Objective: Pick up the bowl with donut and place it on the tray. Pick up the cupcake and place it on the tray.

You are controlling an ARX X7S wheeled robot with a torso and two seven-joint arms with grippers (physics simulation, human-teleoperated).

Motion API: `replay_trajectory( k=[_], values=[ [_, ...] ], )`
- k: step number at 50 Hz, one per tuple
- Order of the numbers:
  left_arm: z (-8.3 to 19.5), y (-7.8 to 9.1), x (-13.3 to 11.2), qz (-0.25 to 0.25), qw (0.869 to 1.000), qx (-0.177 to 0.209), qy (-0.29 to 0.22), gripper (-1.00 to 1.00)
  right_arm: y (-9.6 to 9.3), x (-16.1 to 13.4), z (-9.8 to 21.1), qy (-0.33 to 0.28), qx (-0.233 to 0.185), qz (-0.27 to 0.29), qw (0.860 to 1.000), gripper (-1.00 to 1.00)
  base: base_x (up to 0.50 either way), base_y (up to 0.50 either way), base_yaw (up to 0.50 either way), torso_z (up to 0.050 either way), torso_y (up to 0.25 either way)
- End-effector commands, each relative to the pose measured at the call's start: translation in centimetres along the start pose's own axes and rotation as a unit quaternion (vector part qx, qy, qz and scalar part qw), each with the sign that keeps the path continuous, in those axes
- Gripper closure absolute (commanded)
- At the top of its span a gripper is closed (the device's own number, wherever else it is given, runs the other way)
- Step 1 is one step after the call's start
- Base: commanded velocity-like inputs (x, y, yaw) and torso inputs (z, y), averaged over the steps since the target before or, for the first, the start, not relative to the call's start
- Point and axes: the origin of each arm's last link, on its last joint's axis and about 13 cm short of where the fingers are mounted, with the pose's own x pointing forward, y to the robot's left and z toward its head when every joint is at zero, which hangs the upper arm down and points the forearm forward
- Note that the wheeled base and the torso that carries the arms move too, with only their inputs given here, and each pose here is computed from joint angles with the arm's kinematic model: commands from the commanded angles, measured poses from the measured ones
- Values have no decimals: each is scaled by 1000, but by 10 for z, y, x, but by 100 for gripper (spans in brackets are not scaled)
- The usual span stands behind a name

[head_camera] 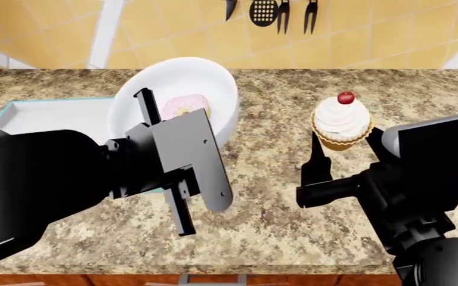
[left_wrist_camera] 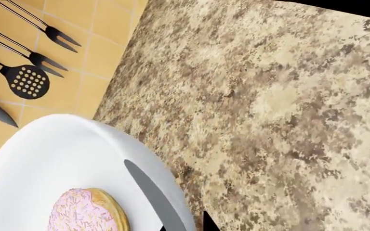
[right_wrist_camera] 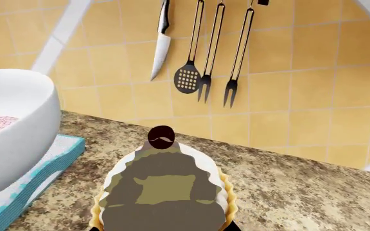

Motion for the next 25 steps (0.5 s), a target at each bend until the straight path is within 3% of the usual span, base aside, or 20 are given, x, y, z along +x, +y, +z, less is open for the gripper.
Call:
replay_trajectory(
  k=[1,25],
  values=[
    [3,7,-2,34,999,8,-6,100,-1,1,0,-6,-8,-1,1000,100,0,188,0,0,0],
    [4,7,-3,36,999,13,-7,100,-1,1,-2,-4,-9,-1,1000,100,0,194,0,0,1]
  ],
)
